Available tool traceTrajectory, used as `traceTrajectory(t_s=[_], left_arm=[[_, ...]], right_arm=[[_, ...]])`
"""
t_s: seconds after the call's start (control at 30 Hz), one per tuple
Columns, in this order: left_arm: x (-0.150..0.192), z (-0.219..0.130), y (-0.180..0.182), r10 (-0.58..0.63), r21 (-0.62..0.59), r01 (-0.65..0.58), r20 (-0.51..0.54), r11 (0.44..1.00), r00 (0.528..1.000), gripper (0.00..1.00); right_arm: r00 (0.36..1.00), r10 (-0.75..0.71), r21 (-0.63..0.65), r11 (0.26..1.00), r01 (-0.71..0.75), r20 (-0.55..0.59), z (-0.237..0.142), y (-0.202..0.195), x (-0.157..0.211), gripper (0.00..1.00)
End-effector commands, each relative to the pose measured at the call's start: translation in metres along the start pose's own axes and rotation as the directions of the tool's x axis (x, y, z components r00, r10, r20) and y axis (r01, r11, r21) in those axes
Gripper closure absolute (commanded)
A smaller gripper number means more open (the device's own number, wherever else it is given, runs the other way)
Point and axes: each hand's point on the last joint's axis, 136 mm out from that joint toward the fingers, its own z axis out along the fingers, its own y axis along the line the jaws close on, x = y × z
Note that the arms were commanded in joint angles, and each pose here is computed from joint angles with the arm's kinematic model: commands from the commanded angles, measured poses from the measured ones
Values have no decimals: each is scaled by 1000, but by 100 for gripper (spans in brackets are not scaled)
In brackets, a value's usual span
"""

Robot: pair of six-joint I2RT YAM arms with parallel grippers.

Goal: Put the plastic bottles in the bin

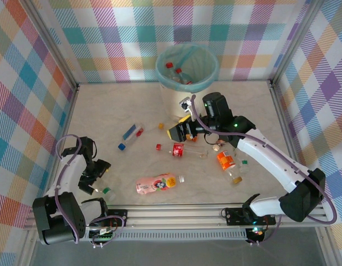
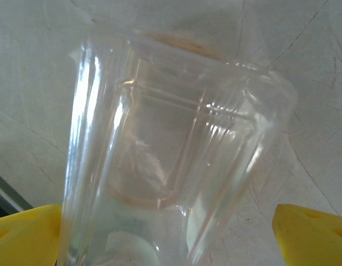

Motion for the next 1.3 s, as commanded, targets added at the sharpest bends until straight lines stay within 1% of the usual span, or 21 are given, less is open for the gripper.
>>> traceTrajectory(t_s=[0.0, 0.23, 0.4, 0.6, 0.73, 0.9, 1.03, 1.1, 1.17, 1.23, 1.27], left_arm=[[0, 8, -1, -35, 9, 35, -16, 999, 999, 6], [1, 15, -5, -29, 22, 30, -31, 999, 999, 10], [8, 22, -5, -30, 42, 32, -50, 999, 998, 16], [12, 24, -8, -15, 93, 19, -50, 996, 999, 26], [9, 11, -17, 15, 141, -11, -29, 990, 999, 35], [-5, -19, -23, 37, 198, -52, 82, 979, 996, 38], [-21, -54, -36, 44, 276, -98, 198, 956, 979, 40], [-32, -80, -46, 60, 311, -145, 268, 939, 962, 40], [-44, -112, -59, 90, 340, -215, 348, 915, 933, 41], [-55, -147, -76, 118, 365, -293, 431, 884, 894, 42], [-59, -166, -86, 139, 371, -345, 481, 862, 866, 42]], right_arm=[[999, -22, -14, 1000, 22, 28, -6, 5, -4, 11], [1000, -11, -11, 1000, 12, 24, -6, 4, -4, 11], [1000, -6, -10, 1000, 6, 23, -5, 4, -3, 11], [1000, -6, -8, 1000, 7, 19, -6, 4, -4, 11], [999, -19, -2, 1000, 19, 26, -14, 8, -6, 12], [999, -36, 19, 999, 36, 38, -20, 8, -8, 12], [998, -44, 39, 998, 42, 43, -26, 9, -15, 12], [997, -56, 48, 997, 53, 56, -30, 11, -21, 12], [995, -74, 63, 996, 70, 69, -36, 12, -29, 12], [992, -97, 81, 993, 90, 83, -41, 13, -36, 12], [990, -108, 90, 991, 100, 92, -44, 14, -41, 12]])
